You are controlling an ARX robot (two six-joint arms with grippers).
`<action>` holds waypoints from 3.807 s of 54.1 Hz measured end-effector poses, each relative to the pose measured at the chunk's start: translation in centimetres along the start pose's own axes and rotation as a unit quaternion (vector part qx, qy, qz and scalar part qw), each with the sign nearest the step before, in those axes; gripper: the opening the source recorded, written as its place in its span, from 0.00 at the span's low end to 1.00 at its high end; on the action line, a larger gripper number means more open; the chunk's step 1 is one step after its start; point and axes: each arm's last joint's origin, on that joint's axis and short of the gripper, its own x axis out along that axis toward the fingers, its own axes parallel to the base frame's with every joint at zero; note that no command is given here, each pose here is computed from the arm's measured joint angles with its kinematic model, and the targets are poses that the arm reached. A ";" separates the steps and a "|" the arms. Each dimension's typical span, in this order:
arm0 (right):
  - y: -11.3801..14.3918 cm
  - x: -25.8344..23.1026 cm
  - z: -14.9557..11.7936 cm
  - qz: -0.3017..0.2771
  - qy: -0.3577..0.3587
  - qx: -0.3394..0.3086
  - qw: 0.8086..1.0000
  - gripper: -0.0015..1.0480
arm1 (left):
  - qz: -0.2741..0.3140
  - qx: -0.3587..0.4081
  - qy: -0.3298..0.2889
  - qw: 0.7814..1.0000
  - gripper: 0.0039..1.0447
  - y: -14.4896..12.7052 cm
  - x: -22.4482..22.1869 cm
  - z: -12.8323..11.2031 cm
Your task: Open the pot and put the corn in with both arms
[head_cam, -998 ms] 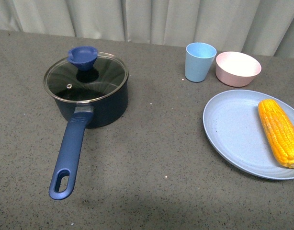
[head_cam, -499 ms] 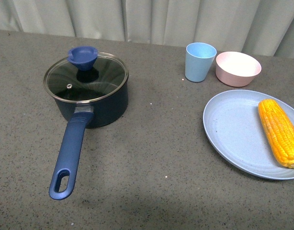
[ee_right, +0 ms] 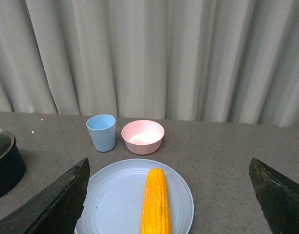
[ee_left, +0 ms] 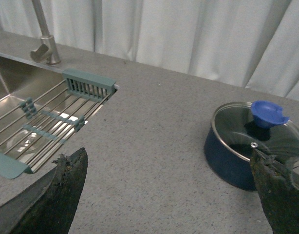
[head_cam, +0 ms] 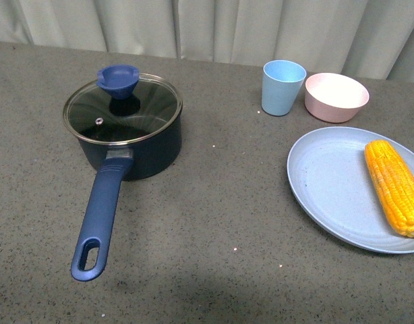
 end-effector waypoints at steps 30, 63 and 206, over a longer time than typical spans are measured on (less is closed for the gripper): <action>0.0 0.0 0.0 0.000 0.000 0.000 1.000 0.91 | -0.064 -0.029 -0.003 0.998 0.94 -5.4 11.8 2.9; 0.0 0.0 0.0 0.000 0.000 0.000 1.000 0.91 | -0.146 -0.009 0.050 0.988 0.94 -12.1 21.3 0.1; 0.0 0.0 0.0 0.000 0.000 0.000 1.000 0.91 | -0.020 -0.027 0.087 0.996 0.58 0.4 28.2 -8.8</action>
